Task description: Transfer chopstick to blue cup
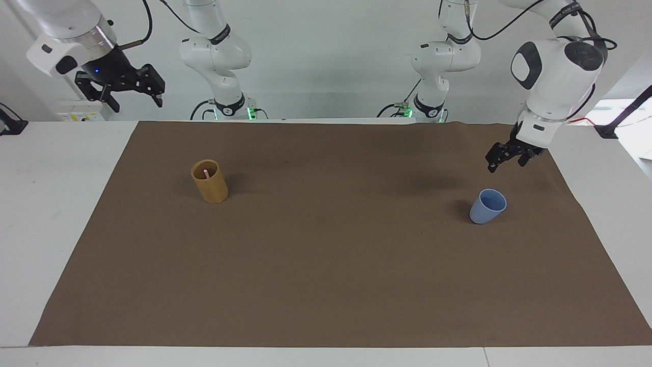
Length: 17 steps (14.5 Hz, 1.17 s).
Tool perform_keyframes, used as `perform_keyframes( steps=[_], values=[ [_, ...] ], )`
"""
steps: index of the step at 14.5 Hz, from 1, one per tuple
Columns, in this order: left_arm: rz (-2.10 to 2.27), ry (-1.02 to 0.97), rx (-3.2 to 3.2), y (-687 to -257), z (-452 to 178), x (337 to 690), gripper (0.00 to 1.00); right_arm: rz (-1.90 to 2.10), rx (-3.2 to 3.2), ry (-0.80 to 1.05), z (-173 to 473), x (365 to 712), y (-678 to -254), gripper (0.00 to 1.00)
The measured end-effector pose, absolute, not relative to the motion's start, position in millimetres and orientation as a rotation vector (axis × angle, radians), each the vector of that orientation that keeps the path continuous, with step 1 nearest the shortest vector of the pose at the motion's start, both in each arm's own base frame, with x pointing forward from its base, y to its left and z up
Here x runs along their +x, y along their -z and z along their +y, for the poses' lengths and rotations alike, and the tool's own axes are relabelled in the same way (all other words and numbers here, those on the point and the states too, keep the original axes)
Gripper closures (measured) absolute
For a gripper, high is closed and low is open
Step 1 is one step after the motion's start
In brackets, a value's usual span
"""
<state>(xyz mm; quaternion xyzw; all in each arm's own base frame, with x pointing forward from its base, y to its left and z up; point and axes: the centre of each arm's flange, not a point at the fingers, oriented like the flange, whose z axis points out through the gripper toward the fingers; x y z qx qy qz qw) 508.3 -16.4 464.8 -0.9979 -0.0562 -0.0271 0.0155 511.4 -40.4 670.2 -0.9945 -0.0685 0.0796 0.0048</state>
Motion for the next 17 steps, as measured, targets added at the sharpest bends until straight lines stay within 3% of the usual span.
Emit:
perform_keyframes(
  steps=[7, 8, 11, 15, 17],
  values=[
    [-0.240, 0.128, -3.108, -404, 4, 534, 0.07, -0.352, -3.109, -0.172, -38, 513, -658, 0.00],
    [-0.248, 0.121, -3.107, -402, 7, 534, 0.13, -0.354, -3.107, -0.158, -38, 513, -656, 0.00],
    [-0.251, 0.109, -3.107, -397, 7, 534, 0.54, -0.415, -3.035, 0.003, -29, 518, -633, 0.00],
    [-0.258, 0.121, -3.108, -394, 7, 536, 0.96, -0.587, -2.914, 0.226, -20, 511, -594, 0.00],
    [-0.261, 0.125, -3.108, -394, 6, 537, 0.96, -0.704, -2.825, 0.328, -17, 506, -574, 0.00]
  ],
)
